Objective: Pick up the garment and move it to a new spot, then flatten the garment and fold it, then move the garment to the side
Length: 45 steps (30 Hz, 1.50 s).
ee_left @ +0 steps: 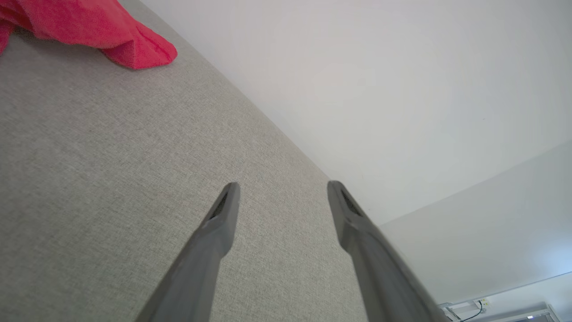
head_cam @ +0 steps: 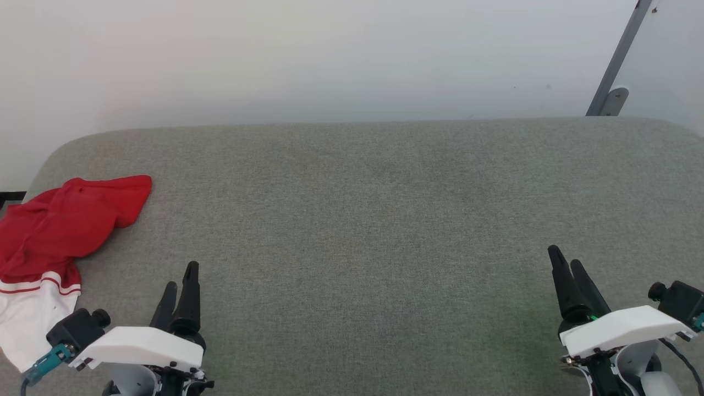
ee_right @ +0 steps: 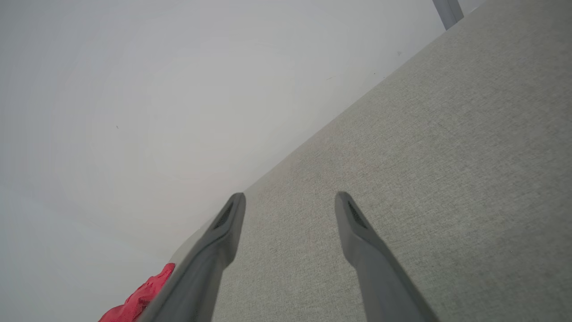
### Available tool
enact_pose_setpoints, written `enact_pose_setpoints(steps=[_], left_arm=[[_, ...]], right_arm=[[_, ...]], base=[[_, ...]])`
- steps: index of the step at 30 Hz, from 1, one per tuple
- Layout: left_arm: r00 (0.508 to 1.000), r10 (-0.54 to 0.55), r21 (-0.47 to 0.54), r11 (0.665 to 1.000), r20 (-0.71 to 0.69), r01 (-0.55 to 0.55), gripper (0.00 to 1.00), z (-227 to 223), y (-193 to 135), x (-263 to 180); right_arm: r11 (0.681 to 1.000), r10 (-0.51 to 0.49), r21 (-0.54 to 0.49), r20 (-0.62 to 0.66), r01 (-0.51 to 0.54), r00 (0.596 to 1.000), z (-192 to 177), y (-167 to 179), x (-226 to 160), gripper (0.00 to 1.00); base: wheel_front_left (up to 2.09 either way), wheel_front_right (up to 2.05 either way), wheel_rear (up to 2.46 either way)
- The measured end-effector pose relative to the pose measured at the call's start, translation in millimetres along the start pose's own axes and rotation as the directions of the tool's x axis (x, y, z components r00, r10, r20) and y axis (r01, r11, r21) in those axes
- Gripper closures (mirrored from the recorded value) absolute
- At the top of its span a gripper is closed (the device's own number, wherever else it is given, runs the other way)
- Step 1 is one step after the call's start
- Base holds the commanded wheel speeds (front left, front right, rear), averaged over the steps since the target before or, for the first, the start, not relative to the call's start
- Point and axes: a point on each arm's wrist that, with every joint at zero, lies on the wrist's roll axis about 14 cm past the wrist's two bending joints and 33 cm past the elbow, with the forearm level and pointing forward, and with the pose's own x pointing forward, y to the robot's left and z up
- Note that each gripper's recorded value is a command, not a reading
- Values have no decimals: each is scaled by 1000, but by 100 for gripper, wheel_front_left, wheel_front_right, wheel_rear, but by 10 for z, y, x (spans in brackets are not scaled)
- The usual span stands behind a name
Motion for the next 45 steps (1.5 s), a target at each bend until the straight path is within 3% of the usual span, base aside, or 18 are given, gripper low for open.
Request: enact_pose_setpoints(steps=[22, 45], left_arm=[[994, -78, 211, 976, 71, 62, 0, 88, -107, -15], [983, -160, 415, 903, 89, 110, 0, 91, -211, -37]], right_arm=[[972, 33, -234, 6, -30, 999, 16, 81, 11, 0], [889, 78, -453, 11, -65, 997, 38, 185, 16, 0]], base=[[0, 0, 0], [0, 0, 0]])
